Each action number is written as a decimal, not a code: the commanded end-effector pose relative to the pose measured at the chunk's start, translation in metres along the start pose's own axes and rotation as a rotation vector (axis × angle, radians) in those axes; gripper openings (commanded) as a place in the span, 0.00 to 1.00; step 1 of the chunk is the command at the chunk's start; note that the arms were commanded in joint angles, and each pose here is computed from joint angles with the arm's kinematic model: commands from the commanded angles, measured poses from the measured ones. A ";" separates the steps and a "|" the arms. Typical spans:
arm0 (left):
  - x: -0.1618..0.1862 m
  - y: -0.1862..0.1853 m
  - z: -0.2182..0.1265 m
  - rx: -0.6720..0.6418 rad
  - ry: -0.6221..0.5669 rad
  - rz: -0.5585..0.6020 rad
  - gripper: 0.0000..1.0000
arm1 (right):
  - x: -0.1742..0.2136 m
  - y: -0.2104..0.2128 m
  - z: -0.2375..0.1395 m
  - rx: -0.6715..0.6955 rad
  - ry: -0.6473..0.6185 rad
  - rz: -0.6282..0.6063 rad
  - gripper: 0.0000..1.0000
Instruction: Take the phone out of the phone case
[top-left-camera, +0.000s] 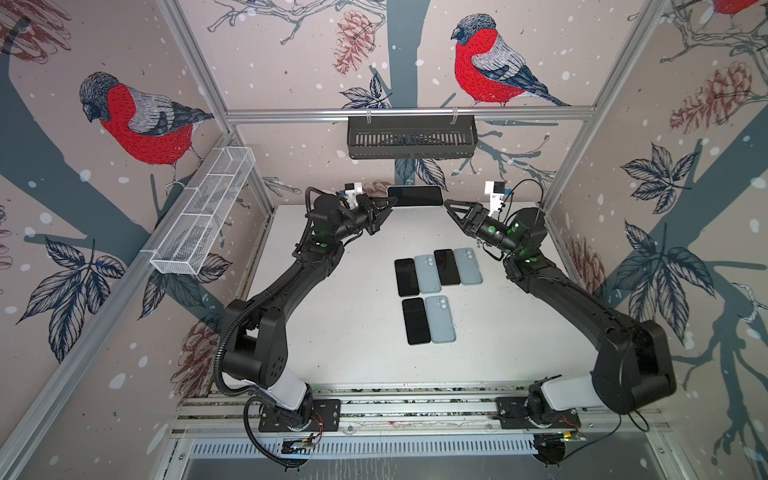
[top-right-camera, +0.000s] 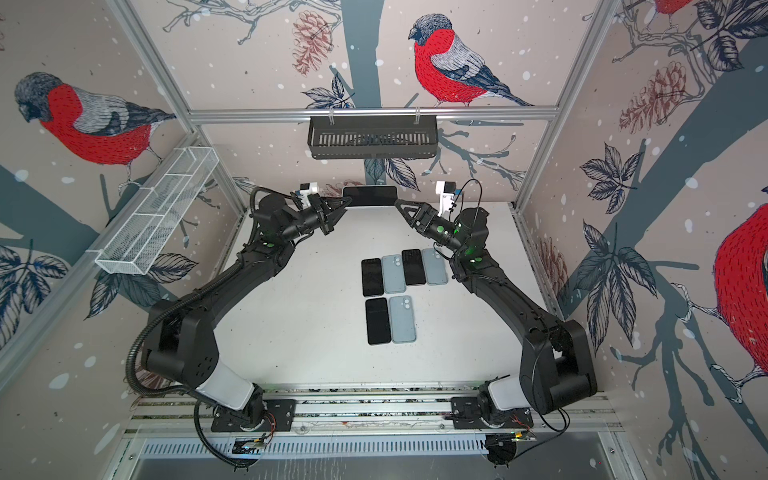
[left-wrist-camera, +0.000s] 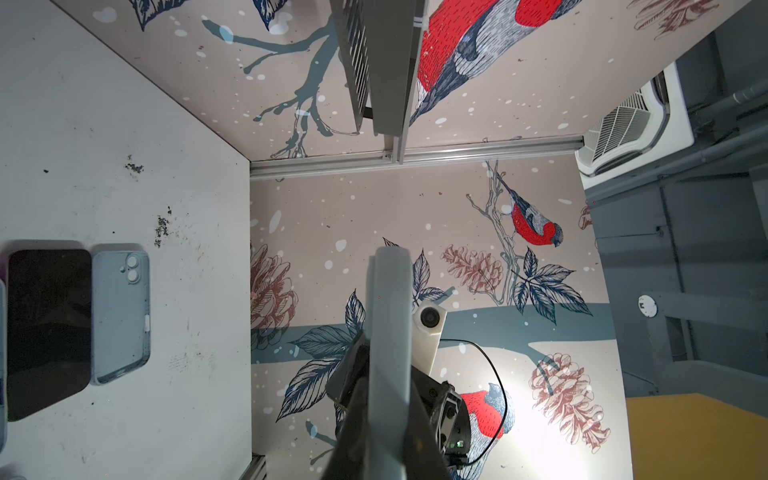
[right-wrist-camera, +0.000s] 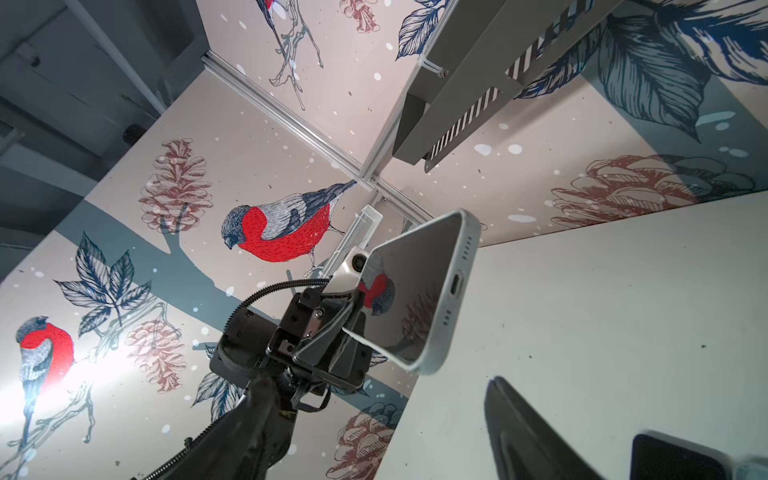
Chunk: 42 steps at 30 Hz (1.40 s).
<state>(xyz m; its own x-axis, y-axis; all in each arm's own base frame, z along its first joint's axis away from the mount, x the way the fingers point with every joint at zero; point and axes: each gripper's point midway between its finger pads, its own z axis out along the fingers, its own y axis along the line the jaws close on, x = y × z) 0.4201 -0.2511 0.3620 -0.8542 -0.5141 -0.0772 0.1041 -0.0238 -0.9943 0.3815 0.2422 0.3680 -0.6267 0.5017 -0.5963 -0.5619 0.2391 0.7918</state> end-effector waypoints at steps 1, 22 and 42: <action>0.007 -0.041 -0.005 0.147 0.008 0.054 0.00 | -0.002 0.016 0.003 -0.077 0.003 0.002 0.72; 0.023 -0.048 -0.001 0.192 0.047 0.078 0.00 | -0.003 0.019 0.006 -0.135 -0.020 0.055 0.37; 0.023 -0.046 -0.001 0.224 0.059 0.032 0.00 | 0.015 0.023 -0.004 -0.231 0.022 0.009 0.08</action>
<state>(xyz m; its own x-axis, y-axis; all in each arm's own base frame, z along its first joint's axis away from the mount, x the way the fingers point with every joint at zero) 0.4030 -0.2647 0.3769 -0.8776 -0.4704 -0.0923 0.1660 -0.1175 -0.9791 0.3725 0.2486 0.3722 -0.6708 0.5274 -0.5214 -0.5796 0.0659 0.8123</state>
